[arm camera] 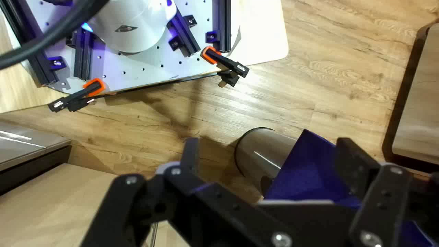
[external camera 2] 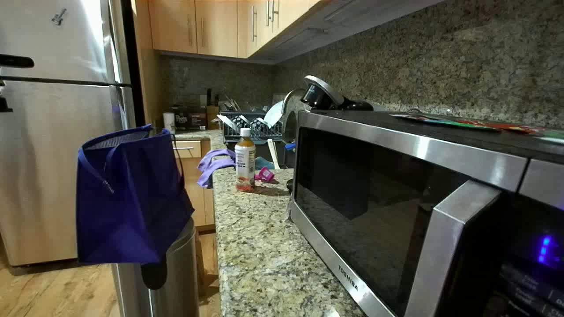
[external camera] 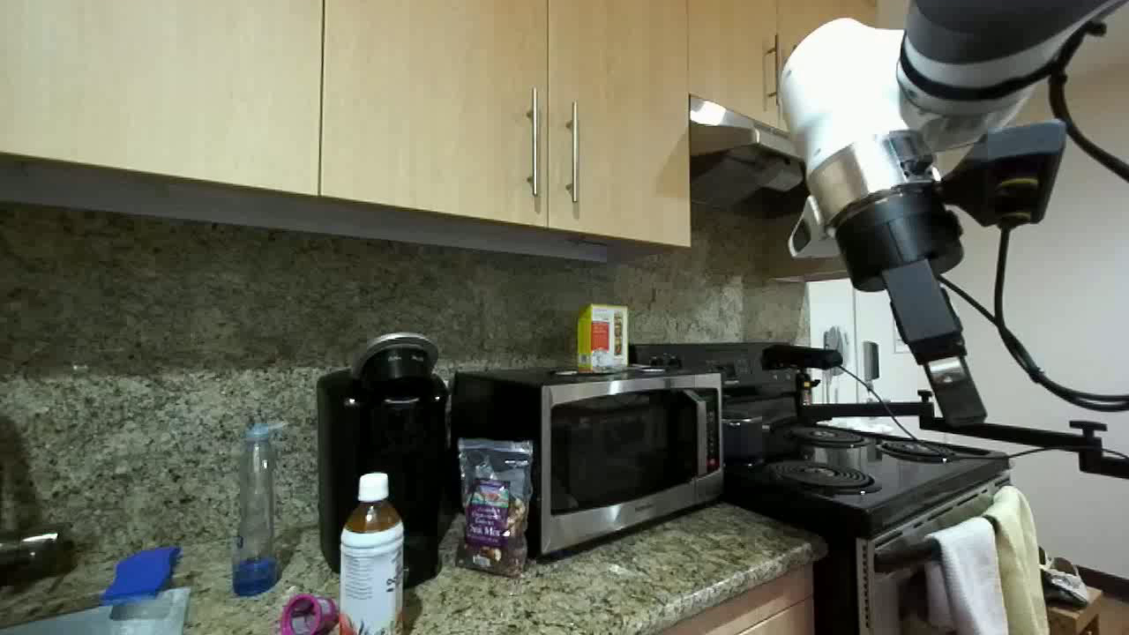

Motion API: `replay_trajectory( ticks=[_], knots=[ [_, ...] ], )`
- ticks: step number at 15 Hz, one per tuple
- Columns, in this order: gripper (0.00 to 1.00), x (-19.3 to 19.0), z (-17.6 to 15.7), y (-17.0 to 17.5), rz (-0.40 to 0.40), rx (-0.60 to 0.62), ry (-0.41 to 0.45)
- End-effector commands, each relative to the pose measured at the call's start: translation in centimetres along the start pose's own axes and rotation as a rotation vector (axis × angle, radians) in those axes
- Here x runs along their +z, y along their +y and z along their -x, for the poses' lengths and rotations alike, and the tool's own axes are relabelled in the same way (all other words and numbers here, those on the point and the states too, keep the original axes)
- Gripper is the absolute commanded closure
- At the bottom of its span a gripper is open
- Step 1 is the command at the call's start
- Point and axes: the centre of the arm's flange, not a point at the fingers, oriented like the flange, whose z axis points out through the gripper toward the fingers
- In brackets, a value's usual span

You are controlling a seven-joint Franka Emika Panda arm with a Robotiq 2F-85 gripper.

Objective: Put the white and brown bottle in the blue bag

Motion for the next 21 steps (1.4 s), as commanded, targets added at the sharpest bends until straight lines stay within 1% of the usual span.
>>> replay_trajectory(
  ticks=[1, 3, 5, 9, 10, 13, 14, 17, 21],
  knots=[
    [0.0, 0.0, 0.0, 0.0, 0.0, 0.0, 0.0],
    [0.0, 0.0, -0.3, -0.3, 0.008, -0.005, -0.014],
    [0.0, 0.1, -1.5, -1.4, 0.041, -0.013, -0.029],
    [0.0, 1.0, -5.2, -5.7, 0.113, -0.075, -0.055],
    [0.0, 1.2, -6.6, -7.4, 0.144, -0.088, -0.042],
    [0.0, 1.2, -10.1, -11.1, 0.201, -0.136, -0.008],
    [0.0, 1.0, -11.5, -12.3, 0.204, -0.163, 0.007],
    [0.0, 0.1, -15.5, -15.2, 0.231, -0.192, 0.072],
    [0.0, -1.3, -20.7, -18.5, 0.274, -0.242, 0.107]
  ],
)
